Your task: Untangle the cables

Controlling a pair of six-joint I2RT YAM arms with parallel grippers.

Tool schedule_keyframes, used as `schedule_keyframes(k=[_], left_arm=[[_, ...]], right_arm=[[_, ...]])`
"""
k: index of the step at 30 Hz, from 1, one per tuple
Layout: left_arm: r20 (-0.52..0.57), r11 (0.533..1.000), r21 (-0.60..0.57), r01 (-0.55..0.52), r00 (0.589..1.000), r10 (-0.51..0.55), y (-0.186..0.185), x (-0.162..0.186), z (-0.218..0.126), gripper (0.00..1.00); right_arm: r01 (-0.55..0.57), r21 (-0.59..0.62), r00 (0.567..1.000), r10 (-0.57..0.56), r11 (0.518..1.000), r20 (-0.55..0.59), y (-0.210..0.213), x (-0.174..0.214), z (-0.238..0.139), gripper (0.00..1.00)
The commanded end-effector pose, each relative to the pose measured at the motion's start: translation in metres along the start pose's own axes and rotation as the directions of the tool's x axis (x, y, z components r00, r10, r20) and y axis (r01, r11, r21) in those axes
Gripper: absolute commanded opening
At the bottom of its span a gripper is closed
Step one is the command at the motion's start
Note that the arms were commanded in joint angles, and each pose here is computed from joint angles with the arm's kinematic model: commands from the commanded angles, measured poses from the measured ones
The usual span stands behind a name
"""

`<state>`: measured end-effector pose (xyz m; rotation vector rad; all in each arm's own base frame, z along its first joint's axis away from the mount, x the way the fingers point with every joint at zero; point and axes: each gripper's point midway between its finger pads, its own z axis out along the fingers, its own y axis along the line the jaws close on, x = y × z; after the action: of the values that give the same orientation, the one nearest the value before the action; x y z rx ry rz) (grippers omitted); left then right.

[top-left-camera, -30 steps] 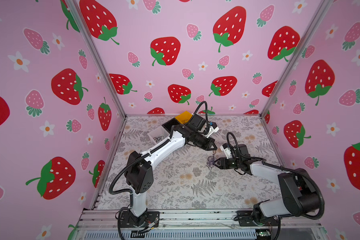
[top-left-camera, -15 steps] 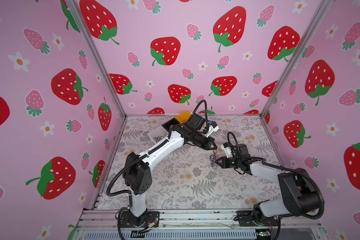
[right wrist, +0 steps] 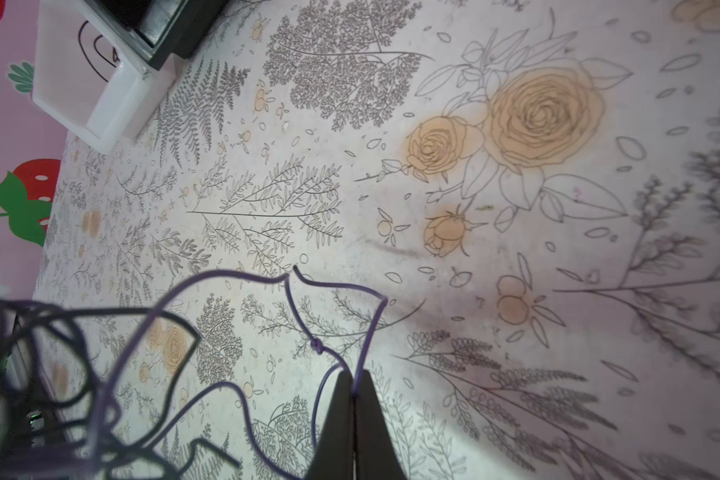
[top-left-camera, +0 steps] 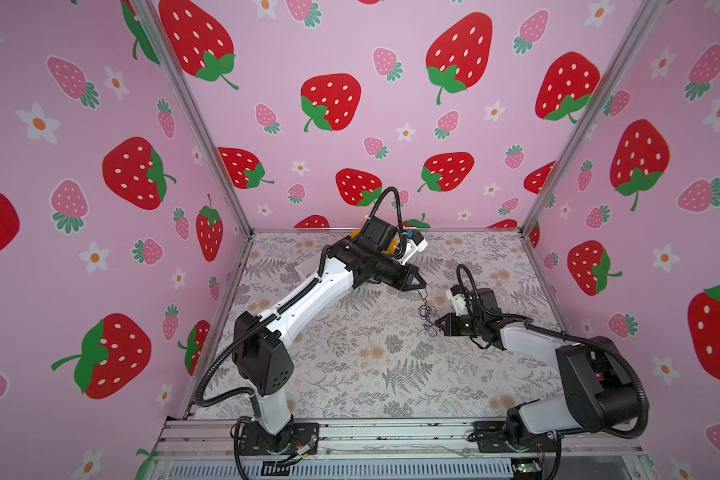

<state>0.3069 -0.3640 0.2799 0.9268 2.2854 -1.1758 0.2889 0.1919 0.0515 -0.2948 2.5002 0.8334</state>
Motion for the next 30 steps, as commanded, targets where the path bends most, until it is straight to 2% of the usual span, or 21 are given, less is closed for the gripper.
schedule_keyframes(k=[1,9,20,30], left_arm=[[0.047,0.999,-0.016,-0.031,0.998,0.032,-0.001,-0.007,-0.027,0.0],[0.096,0.998,-0.068,0.012,0.995,-0.005,0.023,-0.006,-0.056,0.0],[0.118,0.987,-0.146,0.066,0.992,-0.048,0.05,0.008,-0.074,0.0],[0.111,0.983,-0.151,0.108,0.99,-0.092,0.062,0.022,-0.077,0.0]], right_arm=[[-0.042,0.072,0.999,0.042,0.997,0.004,-0.017,0.004,-0.007,0.0],[-0.075,0.142,0.997,0.07,0.987,0.035,-0.034,-0.001,-0.019,0.0],[-0.126,0.217,0.99,0.107,0.968,0.096,-0.058,-0.008,-0.044,0.0],[-0.176,0.285,0.98,0.142,0.942,0.136,-0.082,-0.014,-0.064,0.0]])
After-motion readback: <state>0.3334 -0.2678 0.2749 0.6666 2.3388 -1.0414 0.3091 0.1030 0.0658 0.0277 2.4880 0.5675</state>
